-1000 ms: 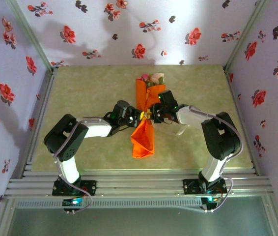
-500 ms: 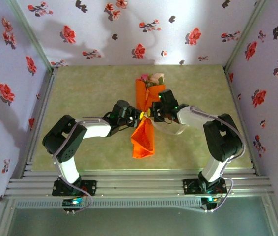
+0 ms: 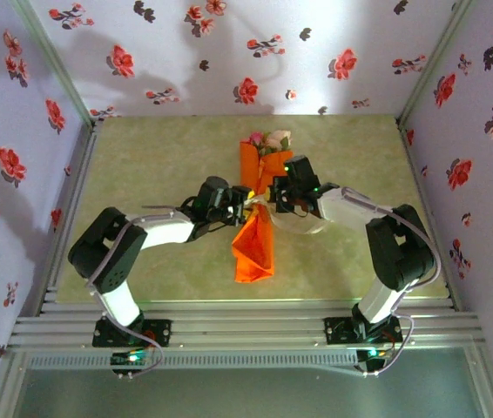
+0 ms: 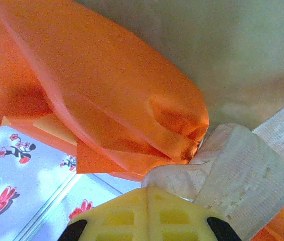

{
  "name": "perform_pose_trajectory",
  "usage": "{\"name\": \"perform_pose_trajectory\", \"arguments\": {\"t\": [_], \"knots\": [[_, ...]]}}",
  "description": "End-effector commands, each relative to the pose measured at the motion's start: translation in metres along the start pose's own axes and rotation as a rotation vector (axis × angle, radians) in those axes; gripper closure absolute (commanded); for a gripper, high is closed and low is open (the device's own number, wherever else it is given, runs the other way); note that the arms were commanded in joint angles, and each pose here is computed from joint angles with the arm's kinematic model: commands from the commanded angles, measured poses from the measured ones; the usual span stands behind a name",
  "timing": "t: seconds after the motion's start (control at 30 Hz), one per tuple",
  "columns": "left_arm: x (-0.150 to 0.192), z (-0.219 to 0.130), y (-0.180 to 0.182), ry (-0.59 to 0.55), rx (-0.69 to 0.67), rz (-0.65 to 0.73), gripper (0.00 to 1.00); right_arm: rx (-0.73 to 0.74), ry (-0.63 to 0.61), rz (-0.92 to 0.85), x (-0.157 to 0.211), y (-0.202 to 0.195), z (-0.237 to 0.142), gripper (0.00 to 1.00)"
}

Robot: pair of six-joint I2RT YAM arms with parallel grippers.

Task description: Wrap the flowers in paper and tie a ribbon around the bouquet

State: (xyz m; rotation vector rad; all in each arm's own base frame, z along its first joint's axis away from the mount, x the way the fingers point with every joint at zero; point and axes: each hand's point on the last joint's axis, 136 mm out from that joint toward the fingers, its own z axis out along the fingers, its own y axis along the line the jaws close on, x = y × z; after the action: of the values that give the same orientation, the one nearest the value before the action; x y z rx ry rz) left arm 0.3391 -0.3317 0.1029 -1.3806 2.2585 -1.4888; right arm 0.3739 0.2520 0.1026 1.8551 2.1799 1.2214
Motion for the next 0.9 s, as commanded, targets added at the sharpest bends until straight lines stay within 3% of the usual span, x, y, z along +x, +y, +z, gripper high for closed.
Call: {"name": "perform_pose_trajectory", "arguments": {"t": [0.0, 0.13, 0.23, 0.43, 0.57, 0.87], "knots": [[-0.004, -0.020, 0.005, -0.053, -0.091, -0.006, 0.45, -0.030, -0.030, -0.022, -0.007, 0.005, -0.010, 1.00], [-0.020, -0.047, 0.026, -0.140, -0.232, -0.050, 0.38, -0.029, -0.026, -0.022, -0.007, 0.003, -0.010, 1.00], [-0.032, -0.049, 0.029, -0.164, -0.229, -0.094, 0.35, -0.028, -0.024, -0.025, -0.007, 0.003, -0.009, 1.00], [-0.029, -0.017, 0.023, -0.104, -0.195, -0.148, 0.33, -0.027, -0.018, -0.028, -0.005, 0.005, -0.008, 1.00], [-0.031, -0.013, 0.029, -0.121, -0.249, -0.135, 0.31, -0.025, -0.017, -0.029, -0.005, 0.004, -0.008, 1.00], [-0.050, 0.020, 0.028, -0.157, -0.205, -0.214, 0.30, -0.027, -0.013, -0.029, -0.003, 0.004, -0.009, 1.00]]}}
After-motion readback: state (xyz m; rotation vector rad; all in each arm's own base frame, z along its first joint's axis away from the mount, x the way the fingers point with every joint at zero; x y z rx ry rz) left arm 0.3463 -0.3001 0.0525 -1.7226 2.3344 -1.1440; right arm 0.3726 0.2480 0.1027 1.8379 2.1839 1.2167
